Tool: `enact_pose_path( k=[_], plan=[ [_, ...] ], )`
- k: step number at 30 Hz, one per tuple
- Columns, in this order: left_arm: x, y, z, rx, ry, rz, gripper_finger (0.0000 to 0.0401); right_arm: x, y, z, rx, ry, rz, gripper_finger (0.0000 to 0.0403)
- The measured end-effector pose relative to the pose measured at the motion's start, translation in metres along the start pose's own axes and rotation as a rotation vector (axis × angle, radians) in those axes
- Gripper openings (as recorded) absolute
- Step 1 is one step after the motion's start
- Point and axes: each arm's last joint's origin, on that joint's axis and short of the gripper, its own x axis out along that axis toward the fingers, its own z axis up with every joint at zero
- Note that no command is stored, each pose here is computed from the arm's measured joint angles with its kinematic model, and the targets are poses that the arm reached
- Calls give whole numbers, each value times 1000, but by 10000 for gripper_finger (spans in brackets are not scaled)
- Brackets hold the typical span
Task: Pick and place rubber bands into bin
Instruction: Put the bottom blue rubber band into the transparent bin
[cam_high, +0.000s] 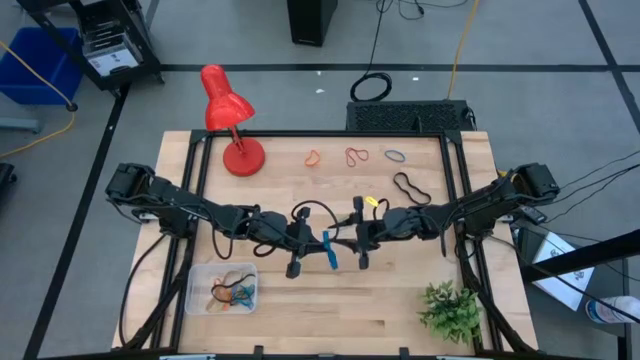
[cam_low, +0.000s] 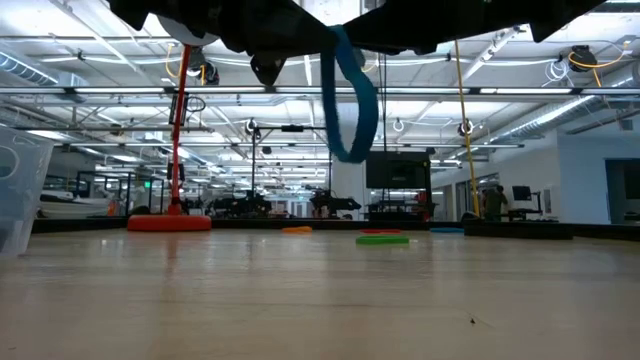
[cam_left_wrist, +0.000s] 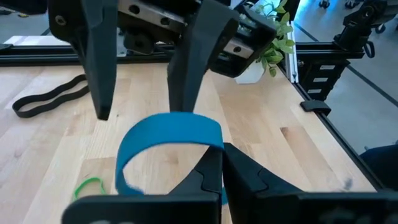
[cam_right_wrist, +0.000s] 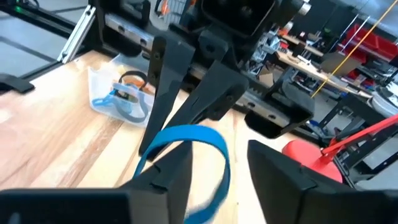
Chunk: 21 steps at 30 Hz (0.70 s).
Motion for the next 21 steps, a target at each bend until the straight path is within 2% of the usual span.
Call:
enact_pose_path(
  k=[5, 10, 15, 21],
  plan=[
    [0, 0, -1, 1, 12, 1, 4, 0, 2, -7, 14, 71, 24, 180],
    [-10, -2, 1, 31, 51, -1, 4, -2, 6, -19, 3, 196, 59, 184],
    [-38, -9, 11, 12, 96, -19, 5, -5, 9, -28, -19, 296, 91, 181],
    [-87, -27, 32, 35, 46, -90, 5, -6, 10, -32, -27, 331, 101, 182]
  ],
)
